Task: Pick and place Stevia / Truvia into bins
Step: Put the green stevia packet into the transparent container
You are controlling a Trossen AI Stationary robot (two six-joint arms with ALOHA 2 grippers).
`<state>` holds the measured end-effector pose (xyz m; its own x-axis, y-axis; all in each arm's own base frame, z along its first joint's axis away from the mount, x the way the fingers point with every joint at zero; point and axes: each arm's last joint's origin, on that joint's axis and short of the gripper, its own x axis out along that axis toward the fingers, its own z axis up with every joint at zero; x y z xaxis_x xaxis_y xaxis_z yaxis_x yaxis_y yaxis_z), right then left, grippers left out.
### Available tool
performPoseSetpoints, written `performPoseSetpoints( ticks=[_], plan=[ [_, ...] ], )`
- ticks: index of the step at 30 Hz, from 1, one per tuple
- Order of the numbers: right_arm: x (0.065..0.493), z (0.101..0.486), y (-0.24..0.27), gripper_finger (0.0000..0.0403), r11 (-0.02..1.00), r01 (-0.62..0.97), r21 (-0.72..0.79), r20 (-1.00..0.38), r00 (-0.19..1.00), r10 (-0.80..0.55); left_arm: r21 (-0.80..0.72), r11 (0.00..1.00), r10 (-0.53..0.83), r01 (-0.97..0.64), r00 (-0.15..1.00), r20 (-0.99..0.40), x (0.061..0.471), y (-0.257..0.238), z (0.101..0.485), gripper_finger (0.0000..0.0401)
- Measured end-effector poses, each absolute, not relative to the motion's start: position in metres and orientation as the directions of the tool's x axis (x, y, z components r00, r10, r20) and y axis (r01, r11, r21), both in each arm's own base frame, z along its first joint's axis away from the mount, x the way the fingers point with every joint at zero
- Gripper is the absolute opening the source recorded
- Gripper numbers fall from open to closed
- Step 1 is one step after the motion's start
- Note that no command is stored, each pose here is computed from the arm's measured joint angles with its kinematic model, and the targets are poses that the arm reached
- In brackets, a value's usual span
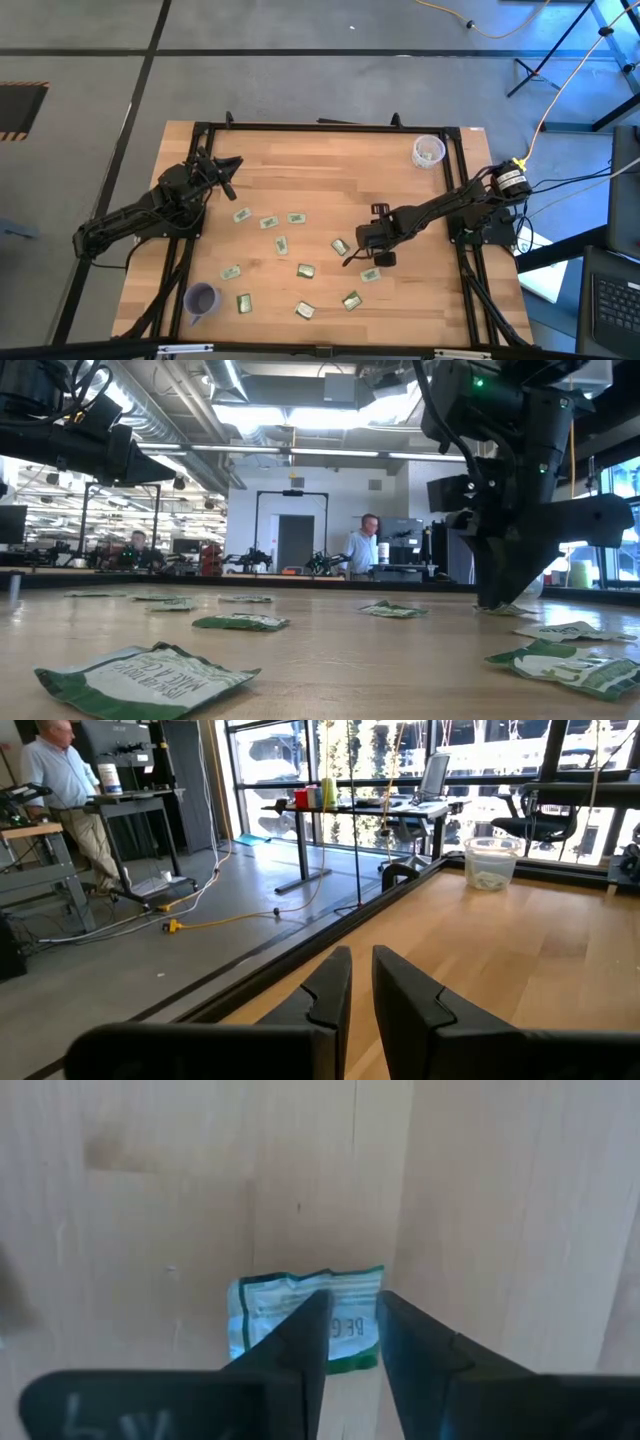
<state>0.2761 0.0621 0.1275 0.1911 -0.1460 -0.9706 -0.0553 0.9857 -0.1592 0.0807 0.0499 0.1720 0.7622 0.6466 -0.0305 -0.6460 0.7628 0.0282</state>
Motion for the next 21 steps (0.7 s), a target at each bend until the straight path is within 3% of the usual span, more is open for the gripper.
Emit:
performPoseSetpoints(
  ticks=[14, 19, 21],
  plan=[
    [0.276, 0.129, 0.062, 0.0034, 0.987, -0.054, -0.153, -0.97, 0.197, -0.14, 0.028, 0.763, 0.646, -0.646, 0.762, -0.031, 0.081, 0.05, 0.172, 0.004],
    [0.274, 0.148, 0.061, 0.0027, 0.988, -0.028, -0.151, -0.969, 0.203, -0.142, 0.028, 0.763, 0.646, -0.646, 0.763, -0.03, 0.081, 0.05, 0.172, 0.004],
    [0.275, 0.166, 0.061, 0.0025, 0.987, 0.002, -0.162, -0.952, 0.262, -0.157, 0.028, 0.763, 0.646, -0.646, 0.762, -0.031, 0.081, 0.05, 0.172, 0.004]
  ],
)
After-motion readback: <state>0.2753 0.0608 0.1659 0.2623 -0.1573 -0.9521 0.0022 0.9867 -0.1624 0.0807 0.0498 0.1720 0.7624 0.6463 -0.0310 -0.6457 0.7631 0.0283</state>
